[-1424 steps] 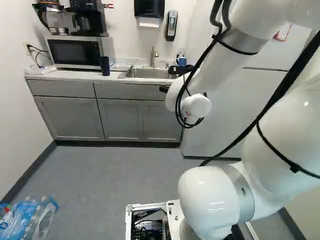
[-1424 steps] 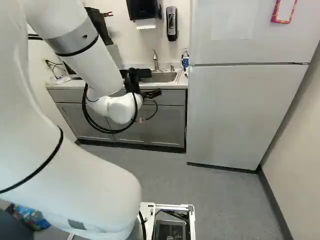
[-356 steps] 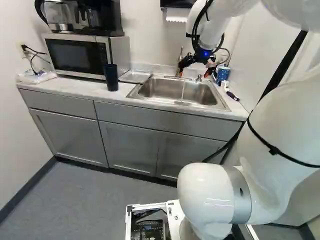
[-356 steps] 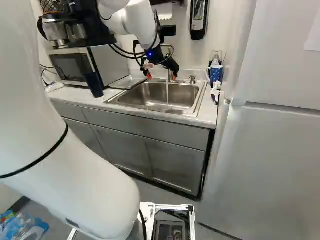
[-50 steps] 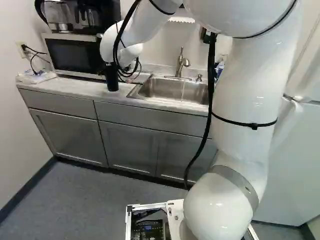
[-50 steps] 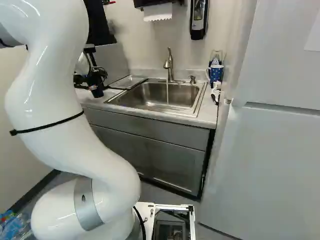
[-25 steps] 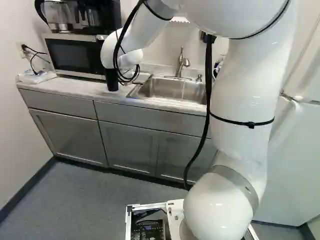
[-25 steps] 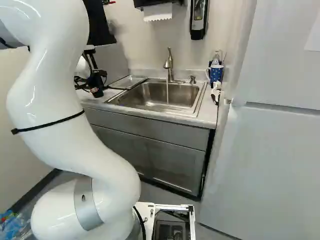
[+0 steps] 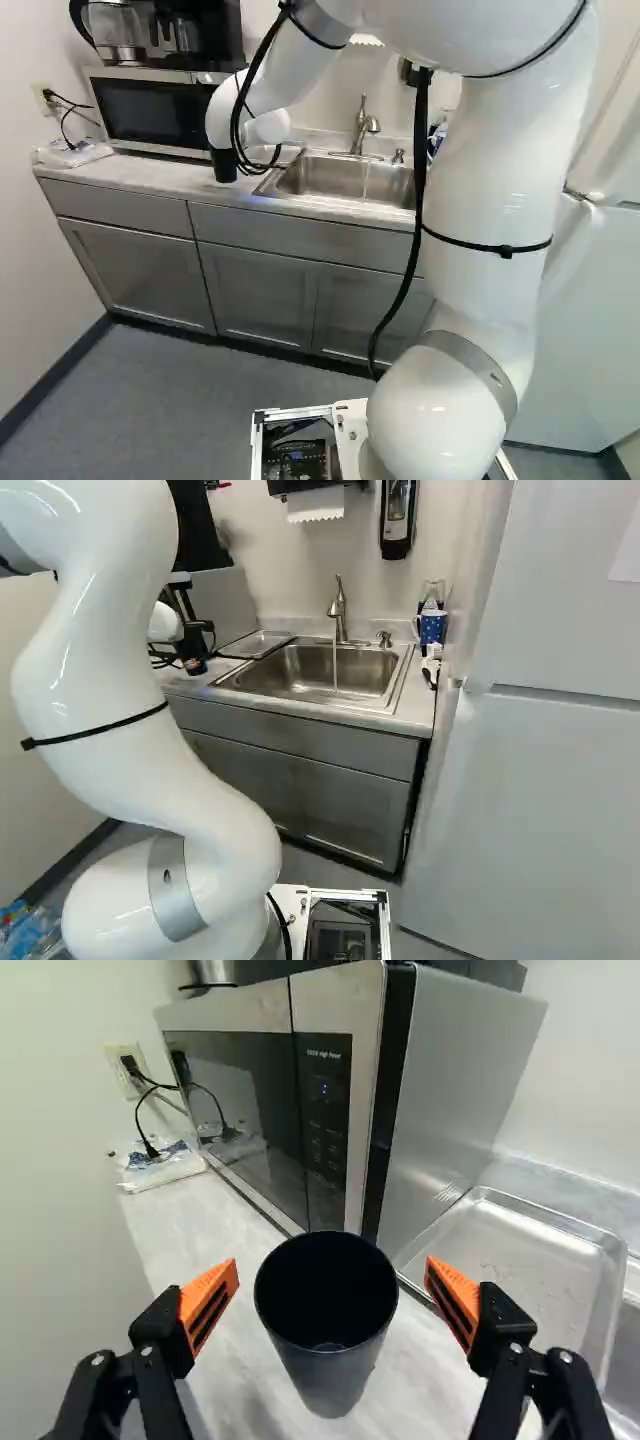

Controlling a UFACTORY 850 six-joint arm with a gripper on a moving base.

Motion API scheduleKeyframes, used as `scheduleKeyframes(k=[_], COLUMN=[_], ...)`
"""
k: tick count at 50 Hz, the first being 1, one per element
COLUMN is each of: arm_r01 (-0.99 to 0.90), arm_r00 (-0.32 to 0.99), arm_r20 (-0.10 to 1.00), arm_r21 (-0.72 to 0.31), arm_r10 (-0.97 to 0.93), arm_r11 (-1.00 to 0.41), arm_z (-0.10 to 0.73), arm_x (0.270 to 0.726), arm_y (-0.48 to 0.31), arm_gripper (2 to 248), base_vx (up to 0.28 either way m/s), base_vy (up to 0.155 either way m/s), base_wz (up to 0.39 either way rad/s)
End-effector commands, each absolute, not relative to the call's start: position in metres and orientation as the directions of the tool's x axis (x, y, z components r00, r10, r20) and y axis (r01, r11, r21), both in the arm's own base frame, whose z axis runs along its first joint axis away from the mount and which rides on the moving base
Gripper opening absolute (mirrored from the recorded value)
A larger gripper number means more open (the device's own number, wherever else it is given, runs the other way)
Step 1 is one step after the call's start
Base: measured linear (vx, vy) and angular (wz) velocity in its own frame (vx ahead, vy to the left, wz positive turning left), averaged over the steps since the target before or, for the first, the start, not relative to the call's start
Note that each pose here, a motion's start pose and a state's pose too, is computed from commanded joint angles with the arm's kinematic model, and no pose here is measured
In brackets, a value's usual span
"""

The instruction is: Rinse the cup and place it in the tray

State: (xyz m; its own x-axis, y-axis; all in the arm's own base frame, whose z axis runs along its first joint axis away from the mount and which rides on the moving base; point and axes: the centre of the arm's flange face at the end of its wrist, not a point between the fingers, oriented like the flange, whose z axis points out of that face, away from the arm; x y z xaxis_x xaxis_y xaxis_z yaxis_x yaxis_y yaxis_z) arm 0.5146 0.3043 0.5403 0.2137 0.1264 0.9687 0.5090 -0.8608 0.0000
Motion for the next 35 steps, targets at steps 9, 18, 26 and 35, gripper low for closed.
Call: scheduleKeyframes(k=[9,18,26,35], arm_r01=[0.512,0.515,0.517,0.52], arm_r00=[0.177,0.144,0.119,0.092], arm_r20=[0.979,0.986,0.99,0.994], arm_r21=[0.0,0.0,0.0,0.0], arm_r10=[0.106,0.086,0.072,0.056], arm_r11=[-0.859,-0.857,-0.856,-0.854], arm_z=[0.536,0.531,0.527,0.522], arm_x=[0.512,0.508,0.505,0.501], arm_y=[0.305,0.305,0.305,0.305], arm_gripper=[247,247,247,247], base_vx=[0.0,0.0,0.0,0.0], base_vy=[0.0,0.0,0.0,0.0], base_wz=[0.0,0.0,0.0,0.0])
